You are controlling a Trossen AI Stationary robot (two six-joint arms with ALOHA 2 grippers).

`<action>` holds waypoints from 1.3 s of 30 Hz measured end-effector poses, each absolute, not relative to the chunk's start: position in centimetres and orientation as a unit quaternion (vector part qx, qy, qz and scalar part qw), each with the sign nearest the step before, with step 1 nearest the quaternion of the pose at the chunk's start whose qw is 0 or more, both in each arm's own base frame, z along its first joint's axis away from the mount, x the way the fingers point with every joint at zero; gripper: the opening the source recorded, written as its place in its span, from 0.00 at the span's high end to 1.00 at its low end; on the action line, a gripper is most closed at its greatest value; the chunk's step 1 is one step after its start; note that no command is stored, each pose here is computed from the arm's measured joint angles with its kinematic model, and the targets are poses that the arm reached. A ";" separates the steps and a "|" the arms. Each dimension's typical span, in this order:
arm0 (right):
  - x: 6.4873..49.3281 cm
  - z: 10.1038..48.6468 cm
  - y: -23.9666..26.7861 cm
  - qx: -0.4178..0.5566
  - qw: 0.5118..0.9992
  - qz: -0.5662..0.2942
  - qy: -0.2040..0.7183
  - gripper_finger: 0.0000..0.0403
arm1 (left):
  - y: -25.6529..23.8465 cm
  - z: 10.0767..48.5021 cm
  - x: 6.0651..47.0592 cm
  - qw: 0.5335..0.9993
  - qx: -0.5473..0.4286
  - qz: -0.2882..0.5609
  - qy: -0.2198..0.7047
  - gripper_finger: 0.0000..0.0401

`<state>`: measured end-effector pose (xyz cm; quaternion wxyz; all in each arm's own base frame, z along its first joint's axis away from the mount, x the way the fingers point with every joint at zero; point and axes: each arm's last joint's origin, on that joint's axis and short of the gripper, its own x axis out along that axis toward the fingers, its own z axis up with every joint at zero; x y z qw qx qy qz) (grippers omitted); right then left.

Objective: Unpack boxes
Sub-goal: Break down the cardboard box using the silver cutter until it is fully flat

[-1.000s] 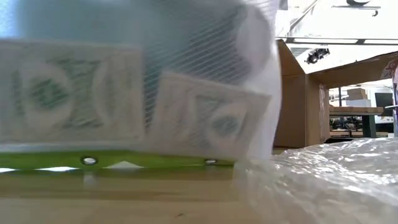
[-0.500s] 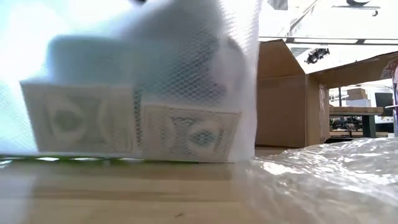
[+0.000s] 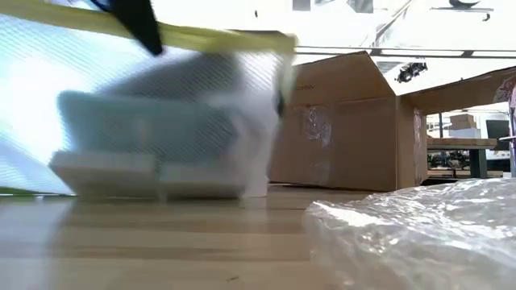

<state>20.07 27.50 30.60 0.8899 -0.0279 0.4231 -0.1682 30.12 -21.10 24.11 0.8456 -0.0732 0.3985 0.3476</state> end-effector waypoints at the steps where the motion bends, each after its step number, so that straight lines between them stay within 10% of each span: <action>1: 20.0 30.6 27.6 -0.030 0.895 -0.171 0.410 0.48 | -21.3 23.7 30.6 0.853 -0.094 0.339 0.386 1.00; 9: 20.0 30.5 27.8 -0.039 0.903 -0.178 0.389 0.48 | -19.2 19.6 33.1 0.839 -0.185 0.291 0.421 1.00; 20: 20.3 29.3 28.4 -0.061 0.900 -0.188 0.388 0.49 | -17.6 16.2 25.6 0.667 -0.176 0.489 0.535 1.00; 29: 20.6 28.5 29.2 -0.073 0.902 -0.171 0.389 0.49 | -21.4 15.8 25.6 0.757 -0.268 0.412 0.431 0.91; 39: 18.8 28.6 30.1 -0.150 0.902 -0.137 0.381 0.49 | -22.3 23.9 26.6 0.833 -0.234 0.273 0.421 0.63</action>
